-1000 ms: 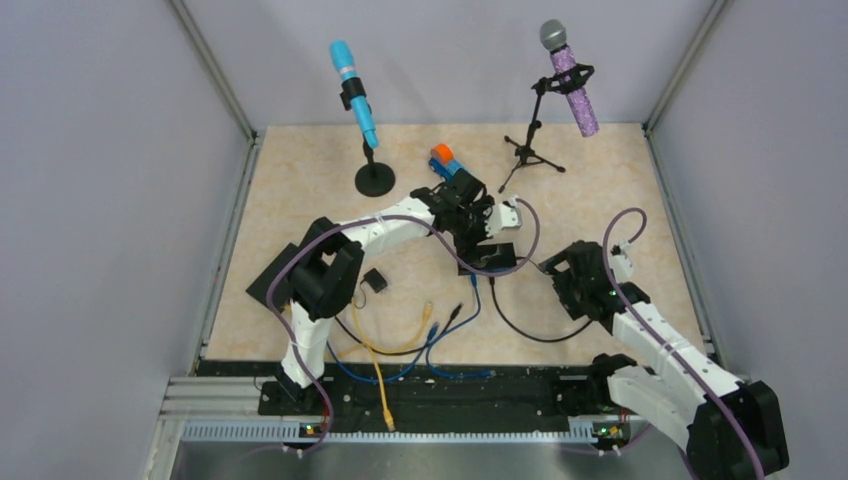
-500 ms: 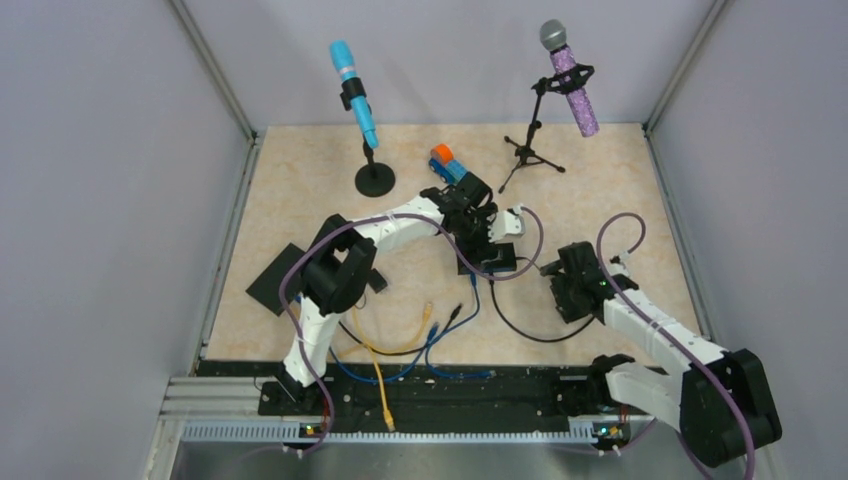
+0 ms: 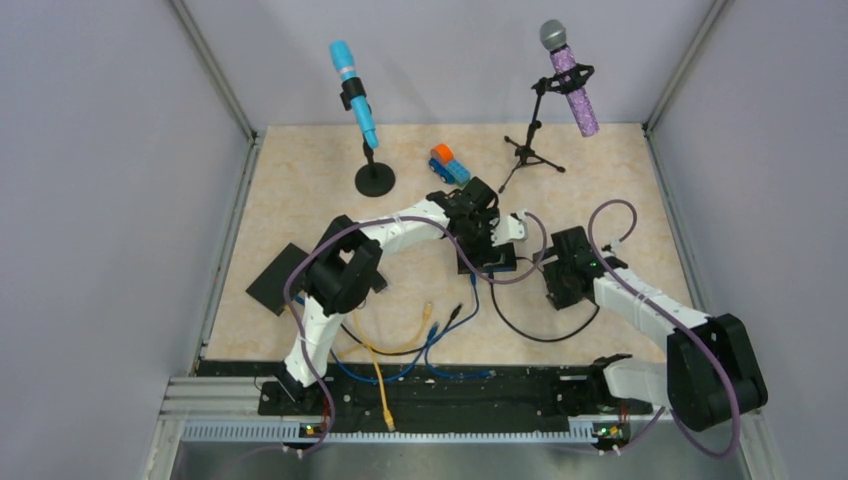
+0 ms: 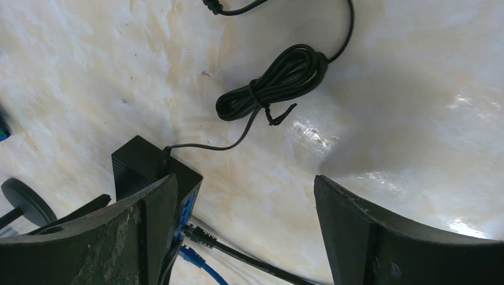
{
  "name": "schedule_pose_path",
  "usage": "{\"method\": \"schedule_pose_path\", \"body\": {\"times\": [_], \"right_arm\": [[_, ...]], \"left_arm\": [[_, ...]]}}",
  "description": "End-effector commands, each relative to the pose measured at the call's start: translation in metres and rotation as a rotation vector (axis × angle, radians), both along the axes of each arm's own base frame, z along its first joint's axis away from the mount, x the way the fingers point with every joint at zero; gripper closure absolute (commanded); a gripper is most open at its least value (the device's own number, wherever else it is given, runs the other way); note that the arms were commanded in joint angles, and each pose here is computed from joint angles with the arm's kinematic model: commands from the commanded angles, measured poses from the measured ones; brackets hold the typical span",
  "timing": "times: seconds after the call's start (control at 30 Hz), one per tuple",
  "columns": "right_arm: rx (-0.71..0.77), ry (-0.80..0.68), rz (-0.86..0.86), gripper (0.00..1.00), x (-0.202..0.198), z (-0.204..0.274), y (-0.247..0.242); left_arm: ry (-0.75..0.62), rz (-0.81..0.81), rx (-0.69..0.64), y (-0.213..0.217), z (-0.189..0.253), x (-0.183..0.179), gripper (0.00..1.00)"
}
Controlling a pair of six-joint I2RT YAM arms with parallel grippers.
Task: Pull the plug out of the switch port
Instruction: Adjust the switch port at the center of the board.
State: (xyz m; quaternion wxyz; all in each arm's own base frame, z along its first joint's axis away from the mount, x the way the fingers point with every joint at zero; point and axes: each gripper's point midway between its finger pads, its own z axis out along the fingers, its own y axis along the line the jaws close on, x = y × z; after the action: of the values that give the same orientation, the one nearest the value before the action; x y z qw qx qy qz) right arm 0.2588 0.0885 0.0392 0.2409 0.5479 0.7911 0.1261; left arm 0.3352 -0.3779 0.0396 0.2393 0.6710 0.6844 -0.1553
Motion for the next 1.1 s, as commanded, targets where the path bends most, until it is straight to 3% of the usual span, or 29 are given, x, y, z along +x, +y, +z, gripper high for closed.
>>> {"method": "schedule_pose_path", "body": {"times": [0.0, 0.17, 0.53, 0.73, 0.9, 1.07], "right_arm": [[0.06, -0.033, -0.014, 0.17, 0.026, 0.013, 0.012], [0.072, -0.015, -0.004, 0.18, 0.029, 0.006, 0.015], [0.148, 0.001, -0.045, 0.26, 0.044, -0.004, 0.019], [0.182, 0.006, -0.047, 0.39, 0.059, -0.011, 0.029], [0.202, 0.019, -0.066, 0.44, 0.064, -0.018, 0.033], [0.205, 0.044, -0.089, 0.6, 0.062, -0.03, 0.033]], "left_arm": [[-0.045, 0.021, -0.054, -0.014, 0.019, 0.013, 0.09], [-0.038, 0.019, -0.091, -0.022, 0.024, 0.012, 0.07], [0.014, 0.023, -0.044, -0.014, 0.005, 0.004, 0.1], [0.004, 0.031, -0.044, -0.013, 0.008, 0.005, 0.11], [0.025, 0.037, -0.055, -0.014, 0.011, 0.002, 0.15], [0.057, 0.06, -0.033, -0.01, 0.006, -0.003, 0.15]]}}
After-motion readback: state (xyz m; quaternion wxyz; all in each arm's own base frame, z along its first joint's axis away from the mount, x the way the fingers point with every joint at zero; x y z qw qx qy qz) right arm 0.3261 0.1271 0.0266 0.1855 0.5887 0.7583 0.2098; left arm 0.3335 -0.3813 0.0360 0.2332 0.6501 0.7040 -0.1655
